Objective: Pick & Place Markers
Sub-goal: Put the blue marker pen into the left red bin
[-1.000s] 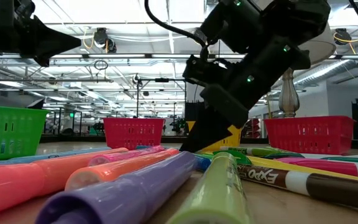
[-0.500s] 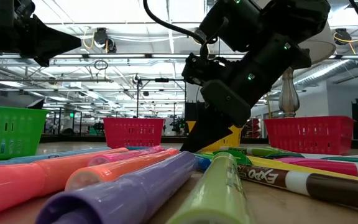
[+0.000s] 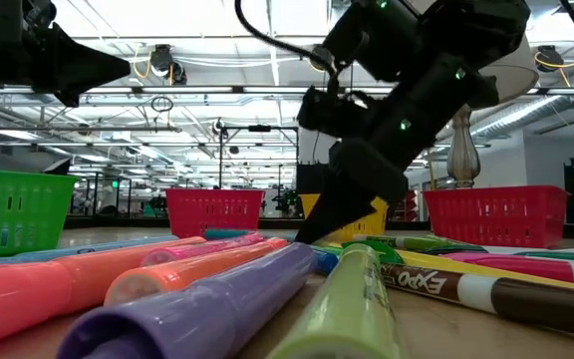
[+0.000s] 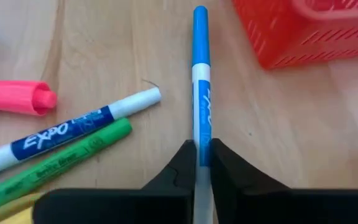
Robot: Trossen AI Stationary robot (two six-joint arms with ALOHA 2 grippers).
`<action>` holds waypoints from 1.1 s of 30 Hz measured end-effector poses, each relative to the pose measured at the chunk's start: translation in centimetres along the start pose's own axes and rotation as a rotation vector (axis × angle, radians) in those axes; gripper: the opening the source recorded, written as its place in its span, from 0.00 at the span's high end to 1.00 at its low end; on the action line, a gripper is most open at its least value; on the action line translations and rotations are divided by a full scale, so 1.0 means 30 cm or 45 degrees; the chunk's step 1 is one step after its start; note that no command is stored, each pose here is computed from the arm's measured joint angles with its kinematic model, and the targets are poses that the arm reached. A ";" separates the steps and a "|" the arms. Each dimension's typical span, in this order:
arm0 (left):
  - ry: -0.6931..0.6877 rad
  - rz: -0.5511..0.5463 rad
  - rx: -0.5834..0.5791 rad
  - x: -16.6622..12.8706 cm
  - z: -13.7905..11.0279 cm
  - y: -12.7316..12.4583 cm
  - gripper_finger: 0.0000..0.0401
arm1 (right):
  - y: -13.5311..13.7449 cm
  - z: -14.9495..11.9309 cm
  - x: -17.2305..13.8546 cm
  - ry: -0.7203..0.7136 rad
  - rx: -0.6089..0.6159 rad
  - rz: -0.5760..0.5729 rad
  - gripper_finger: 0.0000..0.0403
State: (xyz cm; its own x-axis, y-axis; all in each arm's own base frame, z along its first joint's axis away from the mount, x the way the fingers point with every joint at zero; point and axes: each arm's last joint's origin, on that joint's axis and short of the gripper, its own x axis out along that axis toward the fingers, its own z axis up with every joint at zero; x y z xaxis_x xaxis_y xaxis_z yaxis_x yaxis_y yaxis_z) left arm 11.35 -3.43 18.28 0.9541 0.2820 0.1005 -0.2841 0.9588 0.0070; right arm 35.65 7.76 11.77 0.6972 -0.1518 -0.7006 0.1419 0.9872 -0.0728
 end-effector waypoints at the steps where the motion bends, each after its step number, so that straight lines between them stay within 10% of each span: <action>1: 0.000 0.000 0.000 0.000 0.000 0.000 0.86 | 0.003 0.009 -0.008 -0.020 0.000 0.005 0.96; 15: -0.002 -0.001 -0.003 0.000 0.001 0.000 0.86 | 0.029 0.138 -0.152 -0.333 0.045 0.074 0.96; 33: -0.045 0.003 -0.041 0.000 0.014 0.001 0.86 | -0.209 0.239 -0.065 -0.662 0.724 0.033 0.96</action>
State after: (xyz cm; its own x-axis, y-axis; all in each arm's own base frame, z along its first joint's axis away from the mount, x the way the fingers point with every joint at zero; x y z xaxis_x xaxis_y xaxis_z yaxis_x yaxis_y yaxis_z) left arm 11.29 -3.41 18.71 0.9493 0.2836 0.1352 -0.2828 0.9588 -0.0257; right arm 38.43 1.52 18.68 0.9258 -0.2710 -0.2634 0.3622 0.8352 0.4138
